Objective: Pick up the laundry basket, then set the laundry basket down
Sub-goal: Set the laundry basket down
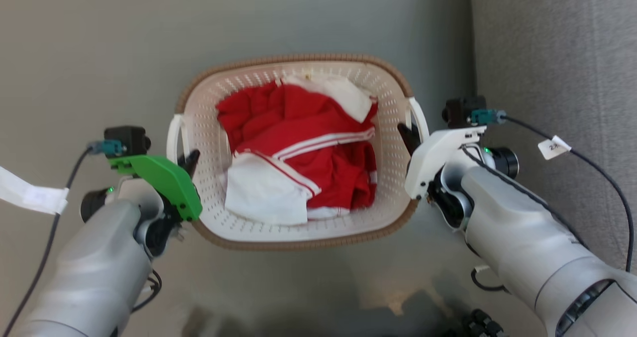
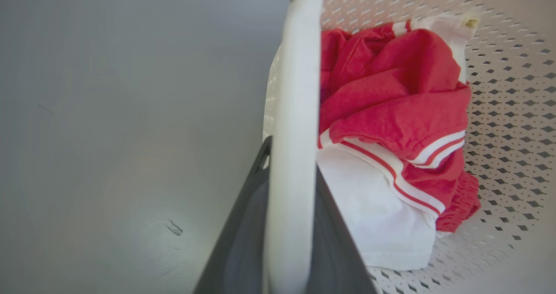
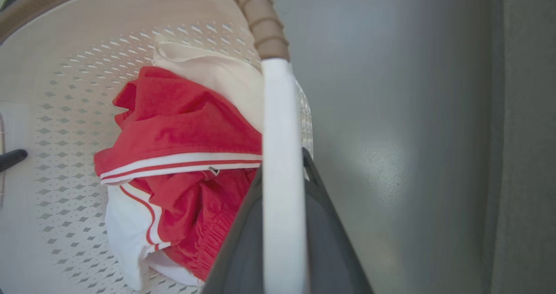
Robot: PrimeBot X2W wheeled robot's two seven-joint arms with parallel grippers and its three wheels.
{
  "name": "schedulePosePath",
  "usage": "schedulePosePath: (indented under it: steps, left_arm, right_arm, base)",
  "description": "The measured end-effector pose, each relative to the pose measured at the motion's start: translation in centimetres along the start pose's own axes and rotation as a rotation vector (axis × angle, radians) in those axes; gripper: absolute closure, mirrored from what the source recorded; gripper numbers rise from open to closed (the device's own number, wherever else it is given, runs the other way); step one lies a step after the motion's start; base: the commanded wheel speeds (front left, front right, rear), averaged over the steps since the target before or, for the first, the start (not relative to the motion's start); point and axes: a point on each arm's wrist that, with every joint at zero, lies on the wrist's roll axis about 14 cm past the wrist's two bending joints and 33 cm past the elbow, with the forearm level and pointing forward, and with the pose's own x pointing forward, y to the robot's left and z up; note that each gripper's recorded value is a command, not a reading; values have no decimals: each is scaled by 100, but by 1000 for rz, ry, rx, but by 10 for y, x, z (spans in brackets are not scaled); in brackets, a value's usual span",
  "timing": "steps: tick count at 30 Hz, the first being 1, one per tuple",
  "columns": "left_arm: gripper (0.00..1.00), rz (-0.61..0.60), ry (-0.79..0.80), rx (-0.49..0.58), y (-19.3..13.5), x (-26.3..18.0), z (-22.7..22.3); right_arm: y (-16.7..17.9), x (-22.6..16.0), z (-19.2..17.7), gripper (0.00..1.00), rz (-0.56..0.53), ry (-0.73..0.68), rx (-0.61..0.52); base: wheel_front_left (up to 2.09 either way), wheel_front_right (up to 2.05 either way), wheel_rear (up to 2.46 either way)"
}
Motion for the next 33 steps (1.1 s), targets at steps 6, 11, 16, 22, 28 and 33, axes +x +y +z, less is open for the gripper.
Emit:
schedulePosePath:
  steps: [6, 11, 16, 22, 28, 33]
  left_arm:
    - [100, 6, -2, -20, 14, 20, 0]
    - [100, 18, 21, -43, 27, 32, -13]
    - [100, 33, 38, -59, 40, 40, -25]
    - [100, 34, 41, -60, 46, 48, -32]
    - [100, 29, 39, -57, 48, 54, -33]
    - [100, 27, 23, -53, 51, 58, -28]
  right_arm:
    - [-5, 20, -8, 100, 5, 2, 29]
    - [-9, 34, -23, 100, 8, 34, 48]
    - [-12, 46, -34, 100, 13, 56, 58]
    - [-17, 55, -42, 100, -3, 67, 72]
    - [-21, 61, -44, 100, -20, 68, 73]
    - [-23, 67, -42, 100, -27, 61, 69]
  base:
    - [0, 0, 0]
    - [0, 0, 0]
    - [0, 0, 0]
    - [0, 0, 0]
    - [0, 0, 0]
    - [0, 0, 0]
